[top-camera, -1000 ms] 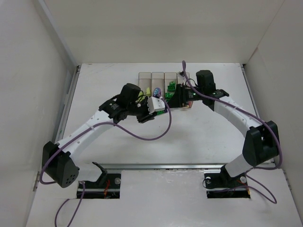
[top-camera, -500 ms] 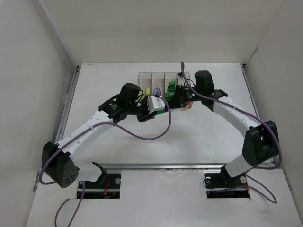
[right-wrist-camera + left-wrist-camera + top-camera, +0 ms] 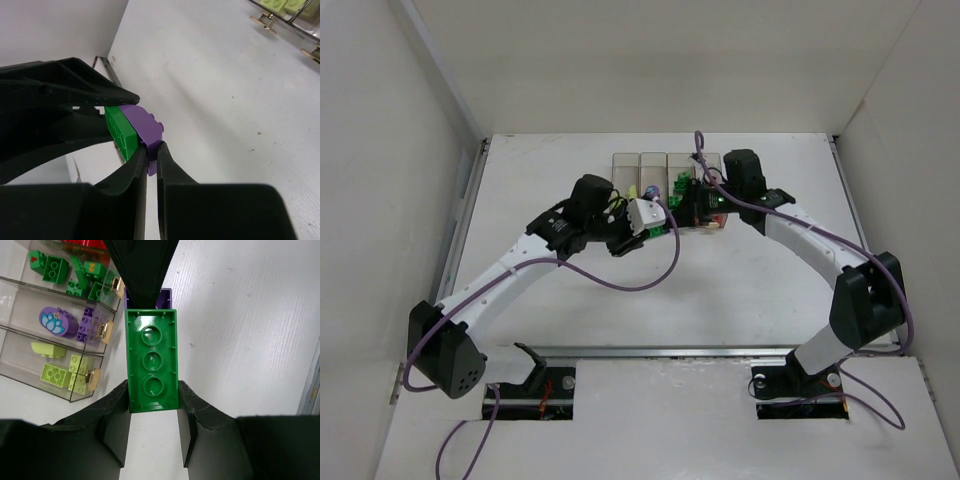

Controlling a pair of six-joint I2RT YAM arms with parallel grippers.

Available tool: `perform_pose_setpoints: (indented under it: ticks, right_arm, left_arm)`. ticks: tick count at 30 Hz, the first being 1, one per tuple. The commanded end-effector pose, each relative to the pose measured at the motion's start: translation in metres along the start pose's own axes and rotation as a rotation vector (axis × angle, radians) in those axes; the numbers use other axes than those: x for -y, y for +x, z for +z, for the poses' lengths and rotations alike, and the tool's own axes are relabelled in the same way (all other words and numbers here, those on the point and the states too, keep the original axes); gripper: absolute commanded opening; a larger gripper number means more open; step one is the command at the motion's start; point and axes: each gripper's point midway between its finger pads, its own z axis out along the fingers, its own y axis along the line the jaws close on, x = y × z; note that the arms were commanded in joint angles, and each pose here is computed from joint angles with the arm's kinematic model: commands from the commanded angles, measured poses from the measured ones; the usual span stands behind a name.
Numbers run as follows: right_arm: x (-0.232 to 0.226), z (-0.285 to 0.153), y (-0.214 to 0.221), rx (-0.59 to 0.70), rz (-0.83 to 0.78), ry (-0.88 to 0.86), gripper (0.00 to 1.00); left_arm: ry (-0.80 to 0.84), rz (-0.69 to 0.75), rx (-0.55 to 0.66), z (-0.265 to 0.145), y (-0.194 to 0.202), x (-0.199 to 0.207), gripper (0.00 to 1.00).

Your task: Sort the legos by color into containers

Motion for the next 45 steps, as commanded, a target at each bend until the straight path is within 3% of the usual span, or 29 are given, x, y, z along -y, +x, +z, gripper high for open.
perform_pose_setpoints:
  ticks: [1,5,15,19,23,34,37,41,45]
  right_arm:
    - [-0.033,0.013,-0.015,0.056,-0.108,-0.009,0.0]
    - [-0.043,0.019,-0.02,0.071,-0.145,0.031,0.0]
    - [0.032,0.006,-0.014,0.092,-0.031,0.431,0.0]
    - [0.038,-0.004,-0.013,0.106,-0.058,0.535,0.0]
    - [0.023,0.001,-0.011,0.079,-0.136,0.514,0.0]
    - [-0.053,0.037,0.006,-0.016,-0.245,0.025,0.0]
    - [-0.034,0.033,0.006,-0.01,-0.214,0.085,0.0]
    - [0.019,0.021,0.015,-0.043,-0.149,0.357,0.0]
    - [0.031,0.015,0.02,-0.043,-0.144,0.415,0.0]
  left_arm:
    - [0.005,0.037,0.126,-0.007,-0.031,0.003,0.0]
    - [0.007,0.037,0.145,-0.007,-0.036,0.003,0.0]
    - [0.025,0.028,0.134,-0.005,-0.03,0.007,0.0]
    - [0.011,0.043,0.115,-0.006,-0.025,0.006,0.0]
    - [0.007,0.048,0.104,-0.005,-0.021,0.006,0.0]
    - [0.047,0.007,0.163,-0.003,-0.032,0.013,0.0]
    - [0.043,-0.043,0.174,-0.006,-0.032,0.009,0.0]
    - [0.007,-0.145,0.231,-0.015,-0.035,-0.013,0.0]
    - [-0.019,-0.164,0.256,-0.02,-0.037,-0.024,0.0]
